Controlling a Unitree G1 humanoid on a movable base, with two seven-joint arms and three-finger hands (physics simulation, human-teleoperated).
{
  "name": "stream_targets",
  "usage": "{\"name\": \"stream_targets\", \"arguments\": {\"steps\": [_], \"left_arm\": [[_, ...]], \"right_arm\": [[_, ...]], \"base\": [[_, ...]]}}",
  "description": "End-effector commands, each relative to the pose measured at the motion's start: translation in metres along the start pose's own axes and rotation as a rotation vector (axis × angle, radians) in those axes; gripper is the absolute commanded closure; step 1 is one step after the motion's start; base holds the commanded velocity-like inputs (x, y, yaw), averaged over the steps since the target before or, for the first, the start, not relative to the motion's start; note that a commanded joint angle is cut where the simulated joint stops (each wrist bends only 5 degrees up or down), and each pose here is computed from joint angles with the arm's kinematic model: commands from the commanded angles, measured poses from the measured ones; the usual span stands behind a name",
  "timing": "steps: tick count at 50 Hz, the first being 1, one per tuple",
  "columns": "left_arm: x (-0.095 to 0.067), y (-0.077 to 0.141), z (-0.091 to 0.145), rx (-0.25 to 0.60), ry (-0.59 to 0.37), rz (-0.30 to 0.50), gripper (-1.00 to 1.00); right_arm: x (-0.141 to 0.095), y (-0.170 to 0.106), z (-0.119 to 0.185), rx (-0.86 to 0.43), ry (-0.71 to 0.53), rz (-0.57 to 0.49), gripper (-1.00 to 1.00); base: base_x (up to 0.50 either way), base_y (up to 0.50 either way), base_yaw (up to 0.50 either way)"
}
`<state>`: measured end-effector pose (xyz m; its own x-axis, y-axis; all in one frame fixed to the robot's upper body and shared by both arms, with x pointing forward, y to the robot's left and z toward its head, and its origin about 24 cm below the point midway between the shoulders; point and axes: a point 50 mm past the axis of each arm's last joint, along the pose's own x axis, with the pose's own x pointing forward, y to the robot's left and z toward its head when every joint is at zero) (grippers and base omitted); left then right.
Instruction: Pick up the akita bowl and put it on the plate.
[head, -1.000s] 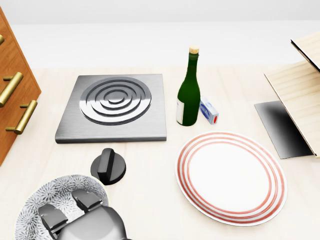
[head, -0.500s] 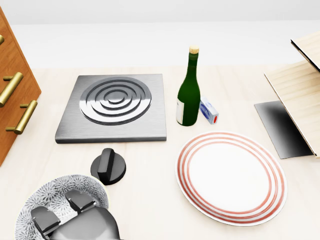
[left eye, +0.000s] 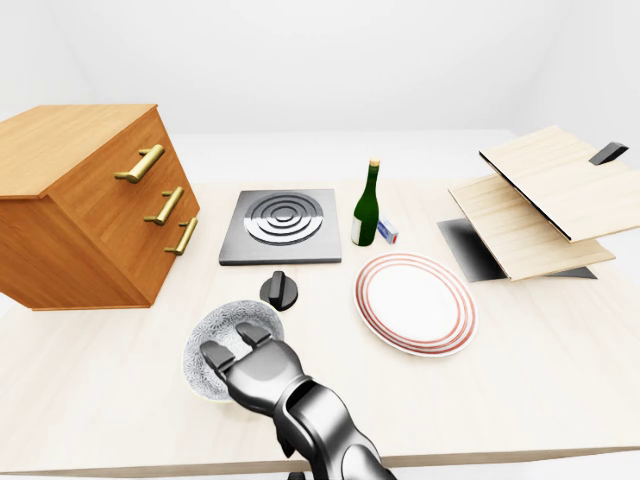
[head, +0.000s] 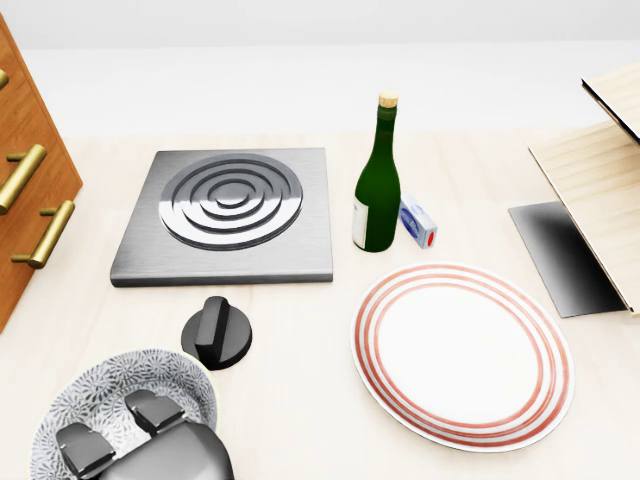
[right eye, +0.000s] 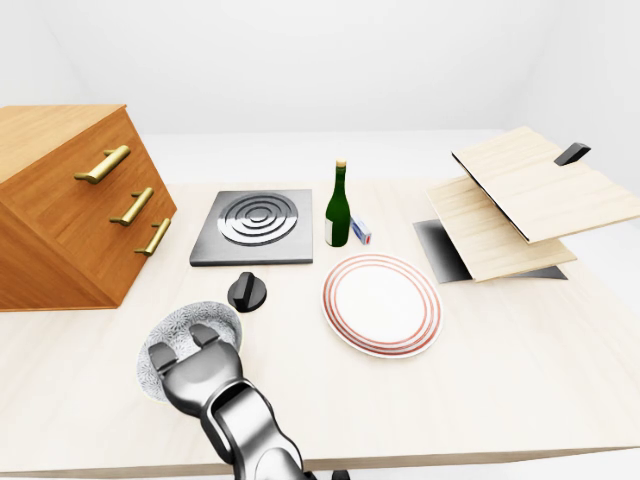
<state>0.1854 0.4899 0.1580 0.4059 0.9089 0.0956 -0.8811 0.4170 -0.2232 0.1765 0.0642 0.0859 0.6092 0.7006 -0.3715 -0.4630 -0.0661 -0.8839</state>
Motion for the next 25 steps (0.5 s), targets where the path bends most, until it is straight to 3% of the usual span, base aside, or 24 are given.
{"name": "stream_targets", "arguments": {"steps": [1,25], "left_arm": [[0.000,0.000,0.000,-0.001,0.000,-0.001,-1.00],[0.000,0.000,0.000,-0.003,0.001,-0.002,-1.00]], "right_arm": [[0.001,0.005,0.001,0.014,-0.014,0.021,-0.96],[0.001,0.015,-0.001,0.050,-0.035,0.063,-0.96]], "base": [[0.00,0.00,0.00],[0.00,0.00,0.00]]}}
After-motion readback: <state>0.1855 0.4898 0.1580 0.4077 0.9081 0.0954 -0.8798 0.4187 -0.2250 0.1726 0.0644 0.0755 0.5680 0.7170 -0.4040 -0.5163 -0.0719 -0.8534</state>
